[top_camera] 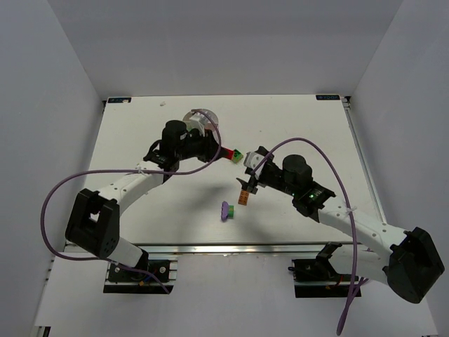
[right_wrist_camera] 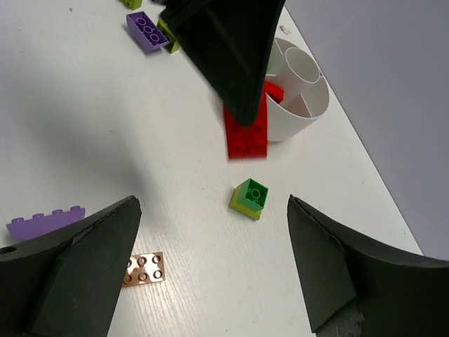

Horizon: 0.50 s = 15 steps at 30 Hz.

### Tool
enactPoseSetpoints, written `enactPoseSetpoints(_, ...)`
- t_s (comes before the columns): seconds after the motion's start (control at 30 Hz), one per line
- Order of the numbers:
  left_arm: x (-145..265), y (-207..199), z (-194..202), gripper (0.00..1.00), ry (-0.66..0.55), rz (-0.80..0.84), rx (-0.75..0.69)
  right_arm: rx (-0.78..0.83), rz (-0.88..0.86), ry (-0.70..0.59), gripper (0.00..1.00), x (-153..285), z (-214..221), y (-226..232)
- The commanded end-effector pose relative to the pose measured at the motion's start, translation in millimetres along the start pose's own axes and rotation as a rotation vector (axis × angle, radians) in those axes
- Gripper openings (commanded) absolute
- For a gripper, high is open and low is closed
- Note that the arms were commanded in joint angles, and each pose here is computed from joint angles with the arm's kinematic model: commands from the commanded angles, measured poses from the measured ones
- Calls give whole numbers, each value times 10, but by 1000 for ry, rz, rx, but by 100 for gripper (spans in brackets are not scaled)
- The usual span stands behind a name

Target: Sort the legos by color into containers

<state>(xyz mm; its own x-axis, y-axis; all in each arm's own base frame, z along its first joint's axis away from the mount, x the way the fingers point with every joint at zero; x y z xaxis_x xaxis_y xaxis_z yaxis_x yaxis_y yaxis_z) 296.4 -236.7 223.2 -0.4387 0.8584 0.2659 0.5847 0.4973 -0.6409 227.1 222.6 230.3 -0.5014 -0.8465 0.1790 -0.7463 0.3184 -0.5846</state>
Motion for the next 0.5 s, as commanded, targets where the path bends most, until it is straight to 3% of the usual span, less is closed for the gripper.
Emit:
enactPoseSetpoints(0.0,137,155,-402,0,-119,-192,-116,27,64,-76,89,77,-283,-204)
enactPoseSetpoints(0.13,76,355,-543,0,-91,-334,-155,30,77,-99,81,143,-370,-251)
enactPoseSetpoints(0.23,-11,422,-735,0,-96,-388,-202,17,60,-116,31,170,-418,-261)
enactPoseSetpoints(0.27,-36,446,-783,0,-95,-406,-211,13,58,-122,0,180,-423,-261)
enactPoseSetpoints(0.47,-241,650,-1078,0,-34,-522,-261,7,61,-127,0,191,-430,-267)
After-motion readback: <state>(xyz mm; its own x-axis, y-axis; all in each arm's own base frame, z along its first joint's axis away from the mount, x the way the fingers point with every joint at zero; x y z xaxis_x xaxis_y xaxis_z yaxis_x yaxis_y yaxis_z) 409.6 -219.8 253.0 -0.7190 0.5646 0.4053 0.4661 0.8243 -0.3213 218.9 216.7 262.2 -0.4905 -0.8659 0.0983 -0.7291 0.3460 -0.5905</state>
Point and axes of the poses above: each gripper's point midway between its finger pads, its own x axis back along the fingers, its own y axis along the line the jaws close on, z = x × y, the point moved 7 cm from there along x, back along the fingers, and after that the axes turned 8 degrees about x, right-handed, at the moved point
